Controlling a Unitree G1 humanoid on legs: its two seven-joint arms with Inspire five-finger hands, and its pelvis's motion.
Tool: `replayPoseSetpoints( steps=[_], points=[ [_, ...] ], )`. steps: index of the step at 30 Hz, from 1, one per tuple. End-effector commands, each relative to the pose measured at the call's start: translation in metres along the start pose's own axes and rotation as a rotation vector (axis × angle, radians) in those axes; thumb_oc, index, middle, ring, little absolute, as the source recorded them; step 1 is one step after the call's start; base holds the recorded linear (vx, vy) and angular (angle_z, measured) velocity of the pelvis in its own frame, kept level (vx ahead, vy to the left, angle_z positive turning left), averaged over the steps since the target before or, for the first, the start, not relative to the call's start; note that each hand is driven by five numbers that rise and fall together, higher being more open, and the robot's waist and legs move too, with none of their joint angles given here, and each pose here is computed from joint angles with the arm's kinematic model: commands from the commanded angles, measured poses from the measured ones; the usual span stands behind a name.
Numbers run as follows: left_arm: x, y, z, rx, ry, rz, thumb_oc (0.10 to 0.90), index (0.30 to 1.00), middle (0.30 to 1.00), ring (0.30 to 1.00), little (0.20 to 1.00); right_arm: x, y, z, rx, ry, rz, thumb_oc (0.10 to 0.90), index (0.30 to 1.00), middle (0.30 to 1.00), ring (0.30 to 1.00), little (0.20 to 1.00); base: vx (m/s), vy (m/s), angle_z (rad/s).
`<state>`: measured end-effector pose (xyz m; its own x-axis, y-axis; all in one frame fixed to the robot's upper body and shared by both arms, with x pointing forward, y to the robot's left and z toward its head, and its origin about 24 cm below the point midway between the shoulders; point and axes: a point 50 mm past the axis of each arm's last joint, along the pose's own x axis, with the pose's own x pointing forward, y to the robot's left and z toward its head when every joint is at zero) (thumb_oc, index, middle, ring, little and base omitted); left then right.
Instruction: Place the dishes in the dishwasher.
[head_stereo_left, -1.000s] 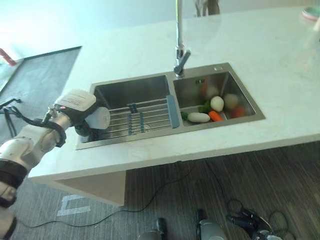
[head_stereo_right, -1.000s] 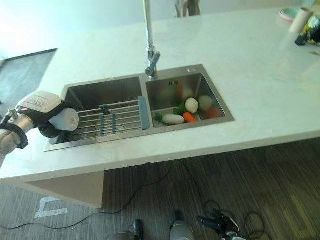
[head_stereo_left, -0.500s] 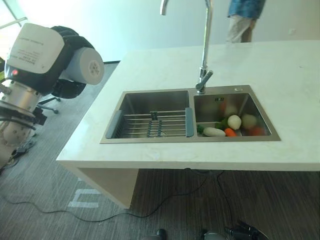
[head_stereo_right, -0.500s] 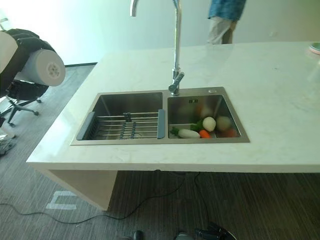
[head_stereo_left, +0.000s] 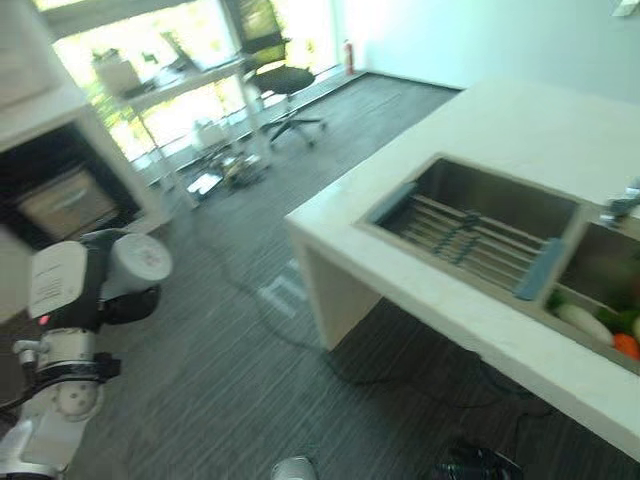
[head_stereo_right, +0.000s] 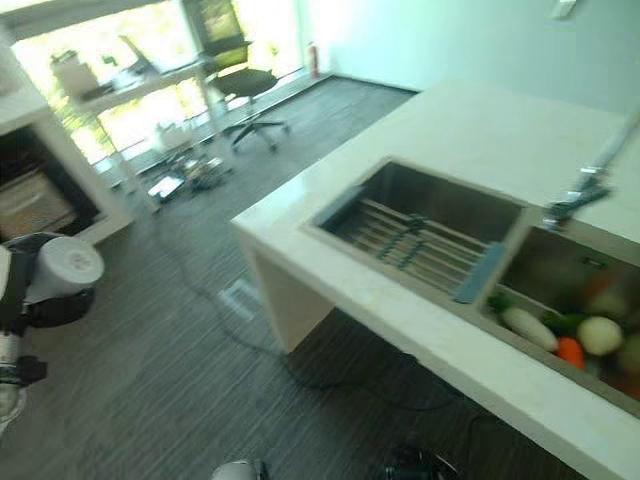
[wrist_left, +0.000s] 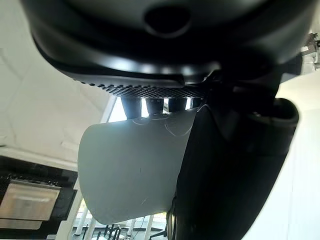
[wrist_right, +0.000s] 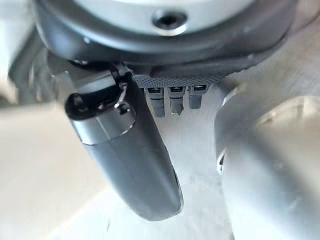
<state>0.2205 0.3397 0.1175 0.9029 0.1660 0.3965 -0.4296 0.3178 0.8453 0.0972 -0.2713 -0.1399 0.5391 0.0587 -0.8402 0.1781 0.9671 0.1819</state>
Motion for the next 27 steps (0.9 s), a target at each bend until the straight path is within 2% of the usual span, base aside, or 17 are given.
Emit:
replayPoseSetpoints(
  steps=[1,4,6,11,17,22,24,27],
  points=[
    [0.041,0.063,0.03,-0.011,-0.211,0.329,0.4,0.3,0.3,0.3,0.3,0.003,0.008,0.0,0.036,-0.026,0.042,0.8,0.9,0.9,0.9,0.9,-0.13,0.498,2.05],
    [0.036,0.041,0.053,-0.085,-0.25,0.277,0.4,0.3,0.3,0.3,0.3,0.006,0.013,-0.005,0.142,-0.04,-0.014,0.8,0.9,0.9,0.9,0.9,-0.05,0.439,1.65],
    [0.034,0.037,0.059,-0.123,-0.251,0.286,0.4,0.3,0.3,0.3,0.3,0.01,0.019,-0.002,0.223,-0.083,-0.022,0.8,0.9,0.9,0.9,0.9,-0.04,0.338,0.59],
    [0.042,0.016,0.075,-0.2,-0.287,0.23,0.4,0.3,0.3,0.3,0.3,0.013,0.027,0.006,0.216,-0.117,-0.011,0.8,0.9,0.9,0.9,0.9,0.04,0.173,0.57],
    [0.041,-0.008,0.096,-0.274,-0.358,0.153,0.4,0.3,0.3,0.3,0.3,0.005,0.015,-0.004,0.268,-0.07,0.052,0.8,0.9,0.9,0.9,0.9,0.11,-0.011,1.65],
    [0.036,-0.024,0.103,-0.273,-0.378,0.068,0.4,0.3,0.3,0.3,0.3,0.0,0.01,-0.018,0.271,0.017,0.079,0.8,0.9,0.9,0.9,0.9,0.13,-0.17,1.04],
    [0.035,-0.02,0.104,-0.27,-0.368,0.066,0.4,0.3,0.3,0.3,0.3,0.003,0.013,-0.012,0.196,0.041,0.099,0.8,0.9,0.9,0.9,0.9,0.13,-0.195,0.67],
    [0.036,-0.013,0.103,-0.281,-0.383,0.065,0.4,0.3,0.3,0.3,0.3,0.005,0.012,-0.006,0.179,0.025,0.095,0.8,0.9,0.9,0.9,0.9,0.03,-0.121,0.13]
  ],
)
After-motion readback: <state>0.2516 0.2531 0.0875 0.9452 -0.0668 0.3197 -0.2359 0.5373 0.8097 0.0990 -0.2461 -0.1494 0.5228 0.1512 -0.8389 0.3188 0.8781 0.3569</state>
